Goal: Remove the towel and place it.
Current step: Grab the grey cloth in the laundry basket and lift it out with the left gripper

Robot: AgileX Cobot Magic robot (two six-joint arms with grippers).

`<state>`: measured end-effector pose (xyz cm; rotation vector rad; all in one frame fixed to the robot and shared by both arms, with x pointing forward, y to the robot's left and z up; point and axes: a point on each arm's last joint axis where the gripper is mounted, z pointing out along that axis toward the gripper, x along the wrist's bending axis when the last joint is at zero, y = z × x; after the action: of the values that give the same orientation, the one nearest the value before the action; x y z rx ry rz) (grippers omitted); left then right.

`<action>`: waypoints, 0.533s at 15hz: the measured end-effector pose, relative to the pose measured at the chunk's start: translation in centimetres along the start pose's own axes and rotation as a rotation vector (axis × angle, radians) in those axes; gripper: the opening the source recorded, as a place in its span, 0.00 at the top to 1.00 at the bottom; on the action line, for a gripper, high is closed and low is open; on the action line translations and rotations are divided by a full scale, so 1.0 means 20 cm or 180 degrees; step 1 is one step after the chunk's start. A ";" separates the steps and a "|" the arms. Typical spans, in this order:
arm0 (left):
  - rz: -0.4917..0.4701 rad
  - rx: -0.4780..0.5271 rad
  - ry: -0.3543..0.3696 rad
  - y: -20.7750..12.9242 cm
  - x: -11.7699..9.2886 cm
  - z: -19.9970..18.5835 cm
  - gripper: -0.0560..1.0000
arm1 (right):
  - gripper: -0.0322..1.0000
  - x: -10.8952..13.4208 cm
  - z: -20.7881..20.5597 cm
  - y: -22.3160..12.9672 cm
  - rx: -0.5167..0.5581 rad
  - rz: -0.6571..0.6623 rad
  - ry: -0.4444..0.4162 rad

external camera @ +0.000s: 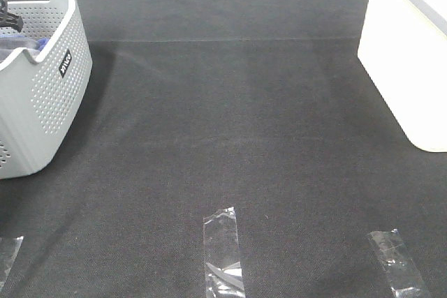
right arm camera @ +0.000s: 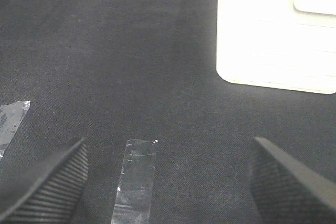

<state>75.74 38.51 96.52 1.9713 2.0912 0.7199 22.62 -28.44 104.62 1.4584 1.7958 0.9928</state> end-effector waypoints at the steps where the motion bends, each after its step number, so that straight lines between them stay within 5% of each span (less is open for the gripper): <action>1: 0.0000 0.0000 0.0000 0.00 0.00 0.00 0.66 | 0.22 0.00 0.00 0.00 0.0000 0.0000 0.0000; 5: 0.0002 0.0000 0.0003 0.00 0.00 0.00 0.93 | 0.22 0.00 0.00 0.00 0.0000 0.0000 0.0000; 8: 0.0006 0.0006 0.0008 0.00 0.00 0.00 0.95 | 0.22 0.00 0.00 0.00 0.0000 0.0000 0.0000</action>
<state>75.73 38.53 96.52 1.9746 2.0926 0.7212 22.62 -28.44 104.62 1.4584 1.7958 0.9928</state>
